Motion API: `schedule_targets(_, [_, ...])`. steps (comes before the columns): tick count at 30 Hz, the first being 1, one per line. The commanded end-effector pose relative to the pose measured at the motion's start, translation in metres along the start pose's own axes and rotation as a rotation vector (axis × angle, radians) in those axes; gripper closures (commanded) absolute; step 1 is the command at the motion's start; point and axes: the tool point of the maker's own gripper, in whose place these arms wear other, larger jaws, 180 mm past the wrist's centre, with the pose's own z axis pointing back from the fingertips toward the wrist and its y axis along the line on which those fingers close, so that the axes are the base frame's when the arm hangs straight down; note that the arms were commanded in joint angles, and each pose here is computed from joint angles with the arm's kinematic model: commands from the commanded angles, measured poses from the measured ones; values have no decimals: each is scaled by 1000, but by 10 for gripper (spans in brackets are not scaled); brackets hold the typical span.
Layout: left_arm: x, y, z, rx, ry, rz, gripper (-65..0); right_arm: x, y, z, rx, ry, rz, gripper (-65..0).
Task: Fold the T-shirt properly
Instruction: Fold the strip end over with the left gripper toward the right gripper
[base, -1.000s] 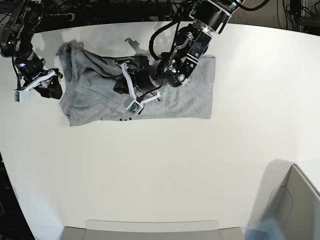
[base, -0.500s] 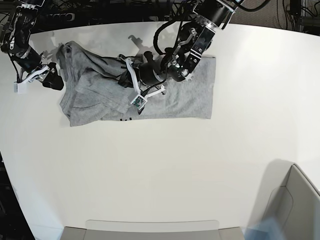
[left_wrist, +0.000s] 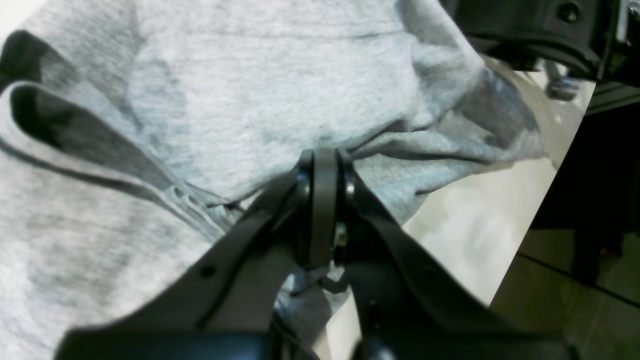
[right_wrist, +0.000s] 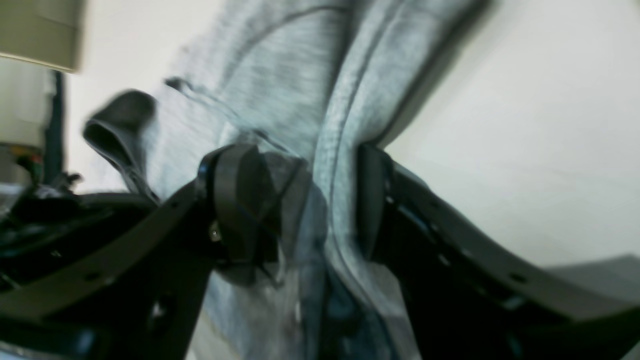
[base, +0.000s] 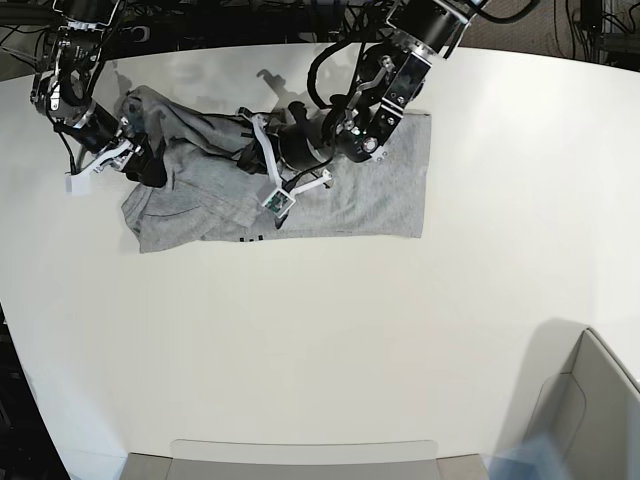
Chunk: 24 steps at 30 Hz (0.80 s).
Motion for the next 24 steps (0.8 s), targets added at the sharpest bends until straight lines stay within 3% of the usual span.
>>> schedule_targets(1, [13,-4,2,-16,-42,-14,0,10,2,1,12,-23,23,-290])
schedule_targets(11, [16,-7,13,-13,-63,-34,0,-5,23,-22,68,42,44,-290])
schedule_targets(17, [15,-12,25,-15,-83,-49,0,-7,24,-35,26,83,120,-286])
schedule_targets(20, [20,-17,38,-15,-113,-77,0,-12,19,-41,-21,125,178,-225])
schedule_targets(24, [36,-29,55,-26,-174,-114,0,-11,14,-43,-63,146,224,-41])
